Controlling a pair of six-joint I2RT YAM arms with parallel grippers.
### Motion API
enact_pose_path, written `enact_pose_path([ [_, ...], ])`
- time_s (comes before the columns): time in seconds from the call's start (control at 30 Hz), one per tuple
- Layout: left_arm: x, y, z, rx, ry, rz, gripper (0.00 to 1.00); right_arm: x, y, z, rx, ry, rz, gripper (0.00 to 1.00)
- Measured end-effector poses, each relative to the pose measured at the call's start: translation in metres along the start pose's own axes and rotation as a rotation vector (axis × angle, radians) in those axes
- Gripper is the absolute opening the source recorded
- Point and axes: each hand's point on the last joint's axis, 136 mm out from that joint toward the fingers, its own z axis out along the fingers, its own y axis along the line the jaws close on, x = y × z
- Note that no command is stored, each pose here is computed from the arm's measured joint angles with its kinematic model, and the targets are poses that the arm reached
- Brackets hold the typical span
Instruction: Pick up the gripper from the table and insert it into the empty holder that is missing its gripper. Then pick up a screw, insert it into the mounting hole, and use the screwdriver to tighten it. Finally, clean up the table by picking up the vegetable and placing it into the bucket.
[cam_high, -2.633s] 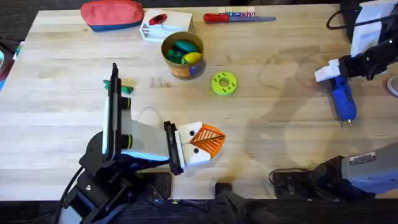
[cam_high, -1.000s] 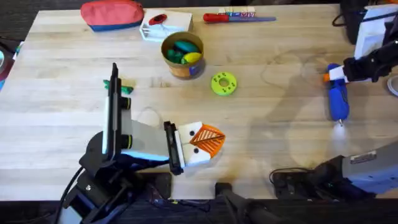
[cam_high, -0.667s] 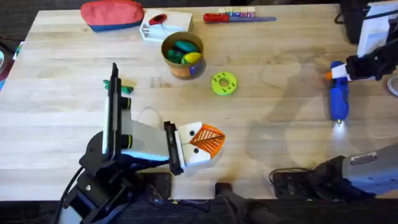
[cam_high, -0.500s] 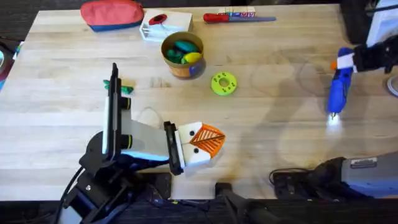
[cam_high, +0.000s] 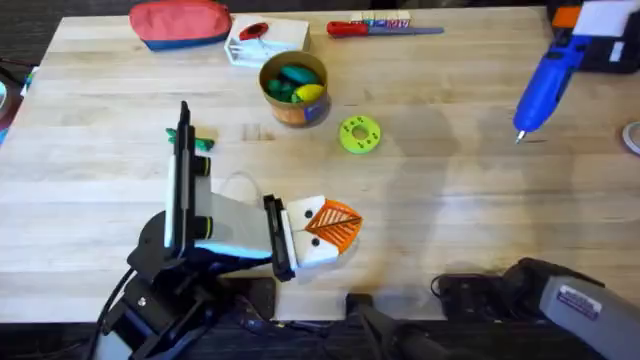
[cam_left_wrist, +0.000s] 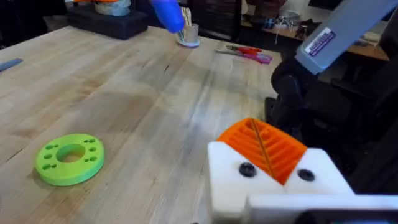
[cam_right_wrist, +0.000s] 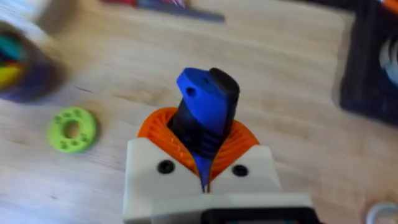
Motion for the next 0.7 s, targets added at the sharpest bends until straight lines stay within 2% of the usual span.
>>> enact_pose_path([
  [0.13, 0.0, 0.0, 0.0, 0.0, 0.0, 0.0, 0.018, -0.021, 0.053, -0.032, -0.09, -0.167, -0.065, 0.008],
  [0.27, 0.0, 0.0, 0.0, 0.0, 0.0, 0.0, 0.018, -0.042, 0.109, -0.062, -0.199, -0.396, -0.142, 0.008],
  [0.5, 0.0, 0.0, 0.0, 0.0, 0.0, 0.0, 0.018, -0.055, 0.198, -0.121, -0.489, -0.739, -0.24, 0.008],
  [0.6, 0.0, 0.0, 0.0, 0.0, 0.0, 0.0, 0.018, -0.056, 0.23, -0.136, -0.635, -0.812, -0.237, 0.008],
  [0.7, 0.0, 0.0, 0.0, 0.0, 0.0, 0.0, 0.018, -0.048, 0.259, -0.138, -0.764, -0.804, -0.233, 0.008],
])
